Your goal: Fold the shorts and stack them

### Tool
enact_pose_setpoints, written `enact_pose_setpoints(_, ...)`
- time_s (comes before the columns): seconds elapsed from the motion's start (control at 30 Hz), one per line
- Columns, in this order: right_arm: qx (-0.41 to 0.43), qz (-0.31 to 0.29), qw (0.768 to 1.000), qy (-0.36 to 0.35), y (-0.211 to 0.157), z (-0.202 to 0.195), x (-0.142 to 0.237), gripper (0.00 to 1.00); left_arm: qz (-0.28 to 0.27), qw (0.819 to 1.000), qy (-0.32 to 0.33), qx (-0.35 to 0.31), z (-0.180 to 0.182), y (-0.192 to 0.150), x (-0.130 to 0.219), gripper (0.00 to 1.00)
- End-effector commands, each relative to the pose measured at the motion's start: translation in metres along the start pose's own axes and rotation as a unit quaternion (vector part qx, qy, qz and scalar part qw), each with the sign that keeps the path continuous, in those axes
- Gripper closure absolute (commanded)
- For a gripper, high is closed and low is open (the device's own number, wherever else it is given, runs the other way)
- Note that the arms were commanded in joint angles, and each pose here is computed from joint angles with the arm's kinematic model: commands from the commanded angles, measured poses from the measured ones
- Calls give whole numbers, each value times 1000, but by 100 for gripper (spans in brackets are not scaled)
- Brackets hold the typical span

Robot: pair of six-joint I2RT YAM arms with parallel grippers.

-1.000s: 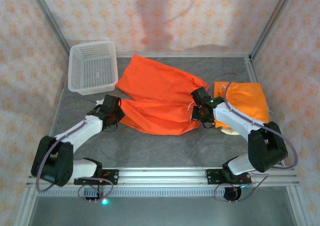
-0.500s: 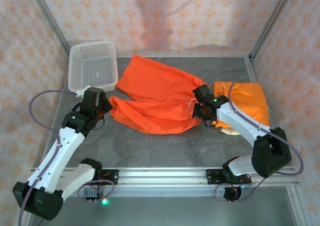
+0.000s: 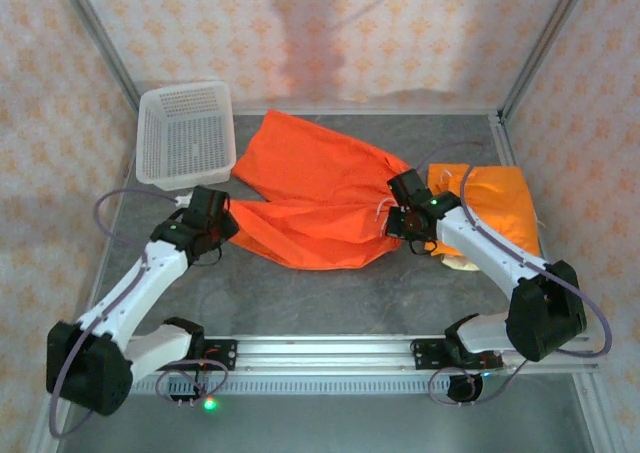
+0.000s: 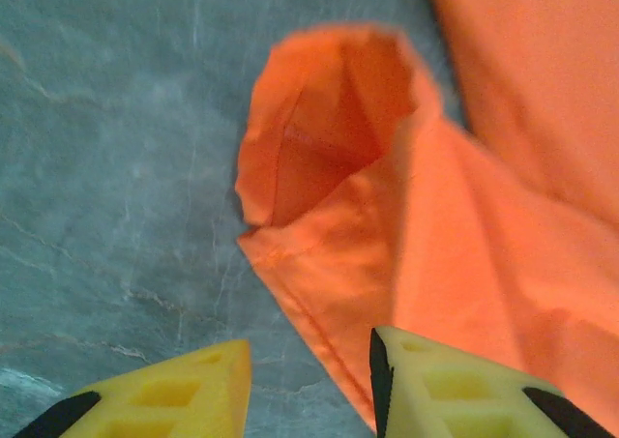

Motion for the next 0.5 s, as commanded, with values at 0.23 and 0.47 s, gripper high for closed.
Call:
enact_pose_setpoints(0.23, -7, 4, 1000, -11, 0, -4, -7, 100, 34, 999, 7, -13, -11, -5, -55, 62)
enact_pose_setpoints(0.47, -4, 8, 1000, -14, -1, -4, -9, 100, 61, 997, 28, -27, -11, -10, -74, 54)
Point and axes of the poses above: each hand's point on the last joint's axis, 136 mm out from that joint toward the fingers, its own x axis back along the fingers, its own z axis along the line the jaws close on, y = z × x, the point moved 1 cm from there along x, back along the fingers, and after that the axes turned 14 degrees about -x, right-handed, at the moved point
